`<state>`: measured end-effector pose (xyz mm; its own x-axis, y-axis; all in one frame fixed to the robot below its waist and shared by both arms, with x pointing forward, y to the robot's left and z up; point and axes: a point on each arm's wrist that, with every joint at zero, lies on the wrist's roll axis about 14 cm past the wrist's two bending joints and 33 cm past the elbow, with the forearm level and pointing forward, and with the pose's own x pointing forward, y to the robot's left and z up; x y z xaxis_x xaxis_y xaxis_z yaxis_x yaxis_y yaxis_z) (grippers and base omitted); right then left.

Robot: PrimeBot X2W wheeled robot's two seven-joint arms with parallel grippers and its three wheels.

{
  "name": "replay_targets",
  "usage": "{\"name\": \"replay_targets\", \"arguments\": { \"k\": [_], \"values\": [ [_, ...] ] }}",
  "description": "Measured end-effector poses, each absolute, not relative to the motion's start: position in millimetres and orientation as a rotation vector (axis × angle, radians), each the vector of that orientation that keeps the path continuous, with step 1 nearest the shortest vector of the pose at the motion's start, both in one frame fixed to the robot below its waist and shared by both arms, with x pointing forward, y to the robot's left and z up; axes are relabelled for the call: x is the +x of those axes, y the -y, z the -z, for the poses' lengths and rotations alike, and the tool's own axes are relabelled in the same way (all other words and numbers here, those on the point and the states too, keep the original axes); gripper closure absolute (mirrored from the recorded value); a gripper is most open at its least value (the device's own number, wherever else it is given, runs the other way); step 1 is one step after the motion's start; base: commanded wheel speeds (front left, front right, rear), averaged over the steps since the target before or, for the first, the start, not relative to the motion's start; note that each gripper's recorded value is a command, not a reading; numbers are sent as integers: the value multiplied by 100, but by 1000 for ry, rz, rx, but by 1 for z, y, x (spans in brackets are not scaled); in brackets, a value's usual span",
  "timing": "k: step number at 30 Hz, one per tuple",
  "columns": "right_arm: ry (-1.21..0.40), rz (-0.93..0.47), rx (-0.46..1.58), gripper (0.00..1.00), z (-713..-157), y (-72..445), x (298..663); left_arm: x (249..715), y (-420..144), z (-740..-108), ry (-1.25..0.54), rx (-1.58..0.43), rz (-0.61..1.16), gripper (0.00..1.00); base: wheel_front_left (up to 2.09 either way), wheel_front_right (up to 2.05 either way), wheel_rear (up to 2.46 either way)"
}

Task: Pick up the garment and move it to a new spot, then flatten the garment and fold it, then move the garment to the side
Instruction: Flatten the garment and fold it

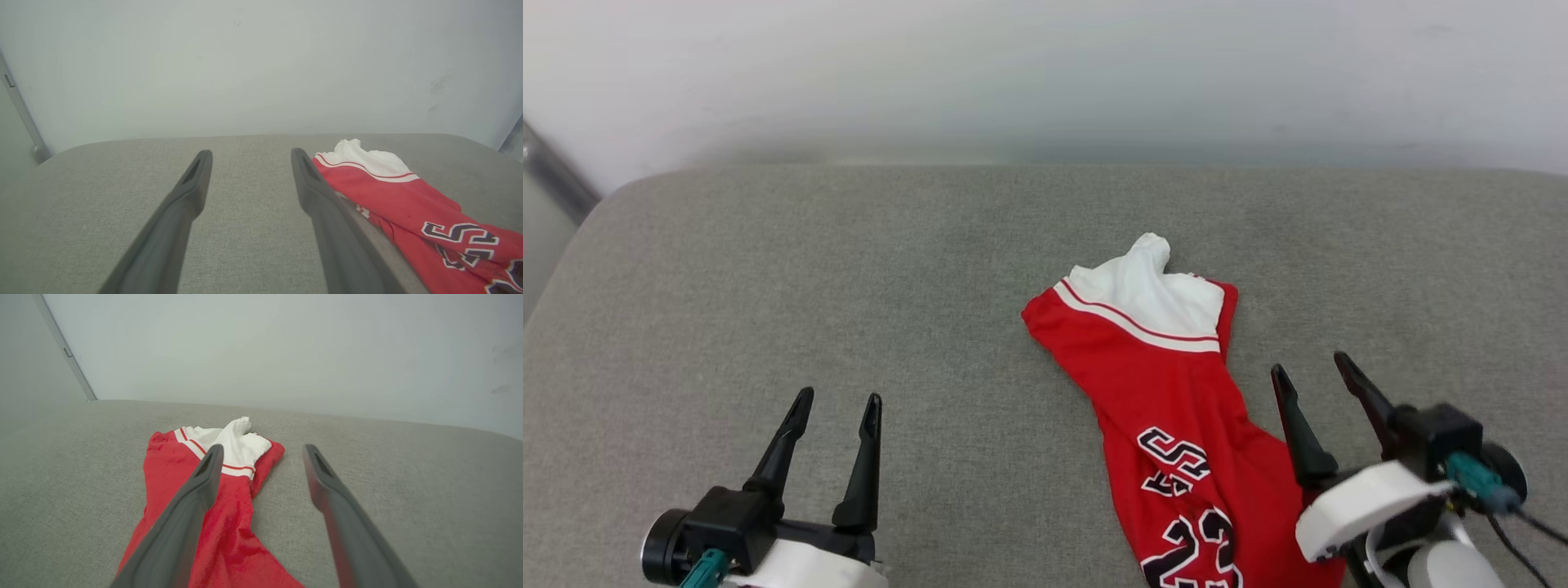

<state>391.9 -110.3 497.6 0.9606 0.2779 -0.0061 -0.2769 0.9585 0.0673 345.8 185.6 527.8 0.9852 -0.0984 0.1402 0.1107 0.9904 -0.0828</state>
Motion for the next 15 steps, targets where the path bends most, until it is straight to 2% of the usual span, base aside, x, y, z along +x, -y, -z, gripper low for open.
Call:
{"name": "replay_targets", "arguments": {
  "k": [4, 10, 15],
  "values": [
    [-130, -368, -2, 0, -497, 95, 423, 355, -186, -529, 145, -91, 101, 0, 0, 0, 0],
    [-440, -483, -153, 0, -475, 75, 473, 365, -192, -519, 114, -98, 67, 0, 0, 0, 0],
    [-675, -556, -189, 0, -459, 50, 503, 366, -199, -506, 76, -106, 31, 0, 0, 0, 0]
  ]
}}
